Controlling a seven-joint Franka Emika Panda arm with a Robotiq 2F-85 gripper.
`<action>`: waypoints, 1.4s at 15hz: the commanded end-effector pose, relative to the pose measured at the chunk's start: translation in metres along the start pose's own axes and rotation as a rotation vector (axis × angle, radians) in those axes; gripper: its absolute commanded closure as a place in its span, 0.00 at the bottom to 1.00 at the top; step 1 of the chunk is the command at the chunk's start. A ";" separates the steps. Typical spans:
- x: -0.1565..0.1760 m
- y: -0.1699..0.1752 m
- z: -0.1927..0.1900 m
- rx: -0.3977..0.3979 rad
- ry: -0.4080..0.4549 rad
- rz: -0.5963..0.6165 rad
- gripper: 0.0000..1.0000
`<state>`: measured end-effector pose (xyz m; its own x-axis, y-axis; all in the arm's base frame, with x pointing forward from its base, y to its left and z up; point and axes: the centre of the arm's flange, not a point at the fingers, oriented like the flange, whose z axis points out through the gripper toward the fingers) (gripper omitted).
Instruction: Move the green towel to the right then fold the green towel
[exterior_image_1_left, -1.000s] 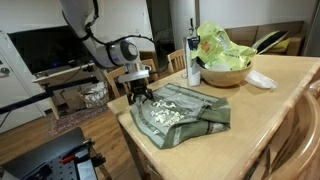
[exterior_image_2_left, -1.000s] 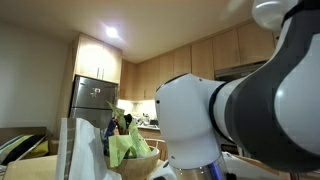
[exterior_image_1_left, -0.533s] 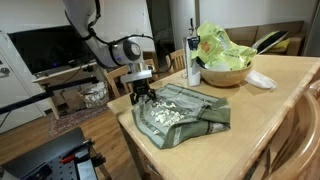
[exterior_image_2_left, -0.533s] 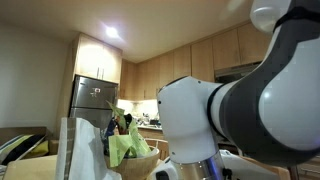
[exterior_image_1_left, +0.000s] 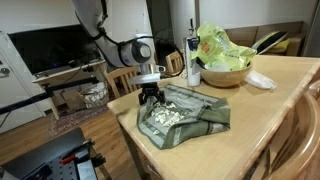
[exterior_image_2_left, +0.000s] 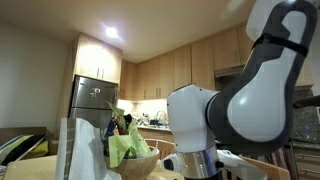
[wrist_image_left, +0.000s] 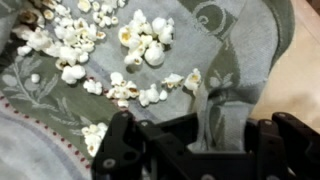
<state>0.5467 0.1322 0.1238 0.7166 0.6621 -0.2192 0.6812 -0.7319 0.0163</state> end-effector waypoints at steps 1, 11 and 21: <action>-0.005 0.016 0.004 0.013 0.035 0.073 0.74; -0.008 0.014 0.002 0.010 0.043 0.103 0.01; -0.008 0.002 0.003 0.019 0.051 0.070 0.00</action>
<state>0.5519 0.1174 0.1197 0.7736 0.6078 -0.1793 0.6197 -0.7847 0.0139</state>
